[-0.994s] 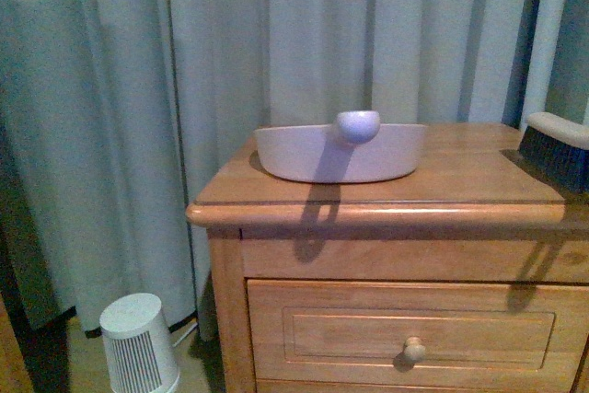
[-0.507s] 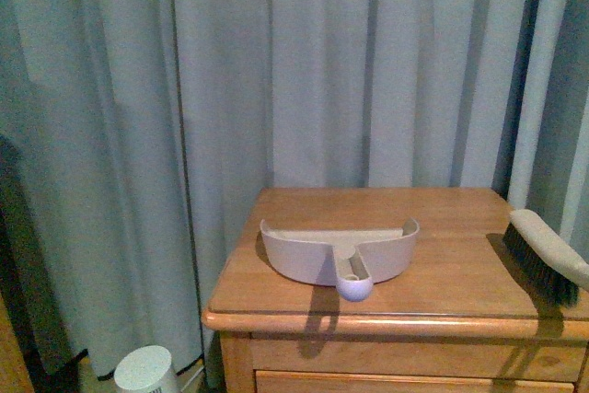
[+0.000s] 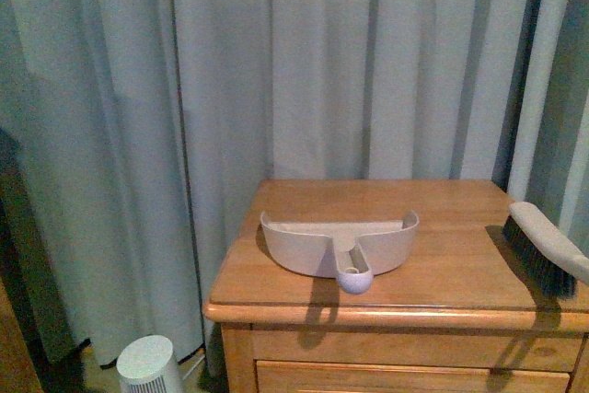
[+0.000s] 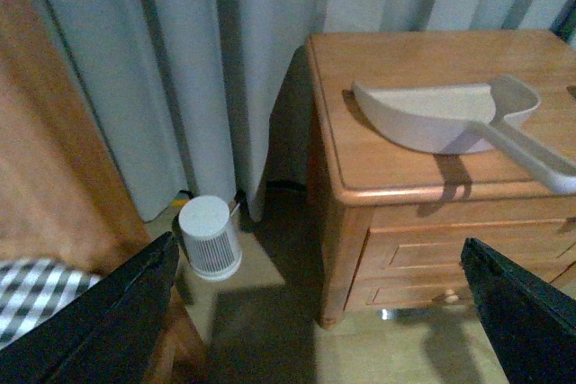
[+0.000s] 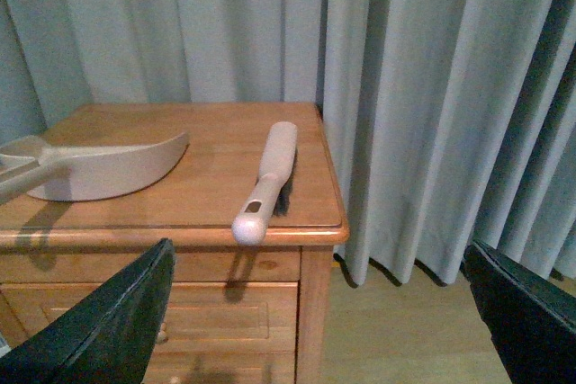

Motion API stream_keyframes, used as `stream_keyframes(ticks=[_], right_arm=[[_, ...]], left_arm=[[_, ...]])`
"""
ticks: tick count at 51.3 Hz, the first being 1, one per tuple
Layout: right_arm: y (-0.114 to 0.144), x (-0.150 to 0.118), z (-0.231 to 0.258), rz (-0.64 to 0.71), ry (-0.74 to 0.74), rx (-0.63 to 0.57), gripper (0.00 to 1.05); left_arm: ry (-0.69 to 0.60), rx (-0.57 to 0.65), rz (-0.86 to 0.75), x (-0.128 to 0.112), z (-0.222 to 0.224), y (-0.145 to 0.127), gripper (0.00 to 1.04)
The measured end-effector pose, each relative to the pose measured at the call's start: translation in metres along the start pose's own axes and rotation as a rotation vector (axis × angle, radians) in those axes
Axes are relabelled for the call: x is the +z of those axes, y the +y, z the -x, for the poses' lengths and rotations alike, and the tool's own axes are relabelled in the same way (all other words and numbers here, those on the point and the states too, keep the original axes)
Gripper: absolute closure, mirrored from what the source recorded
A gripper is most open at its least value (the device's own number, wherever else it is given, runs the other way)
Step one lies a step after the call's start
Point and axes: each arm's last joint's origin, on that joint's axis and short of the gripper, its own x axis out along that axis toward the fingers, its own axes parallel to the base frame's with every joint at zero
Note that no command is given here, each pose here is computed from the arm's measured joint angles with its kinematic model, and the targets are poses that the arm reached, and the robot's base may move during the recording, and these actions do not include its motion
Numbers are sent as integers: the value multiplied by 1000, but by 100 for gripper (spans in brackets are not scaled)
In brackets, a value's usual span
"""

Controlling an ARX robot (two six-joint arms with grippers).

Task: Clean up trash

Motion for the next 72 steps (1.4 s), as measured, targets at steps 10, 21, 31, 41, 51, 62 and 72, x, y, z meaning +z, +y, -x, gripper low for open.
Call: stream_keyframes(ticks=[10,21,31,41,51,62,72], right_arm=[[0,0,0,0,0,0,7],[0,0,0,0,0,0,7],[0,0,0,0,0,0,7],[0,0,0,0,0,0,7],[0,0,0,0,0,0,7],[0,0,0,0,0,0,7],[0,0,0,0,0,0,7]], left_arm=[[66,-21,-103,63,-83,-39,8],[220,53,-163,75,-148,-84,8],[393,76,-200,47,-185,-116,8],[442,43,-158,40,-197,-146,8],[483,-6,-123,31,-200,-174,8],[518,-18,-94,17,-209,-190,8],[526,-19,-80,12,-223,-197,8]])
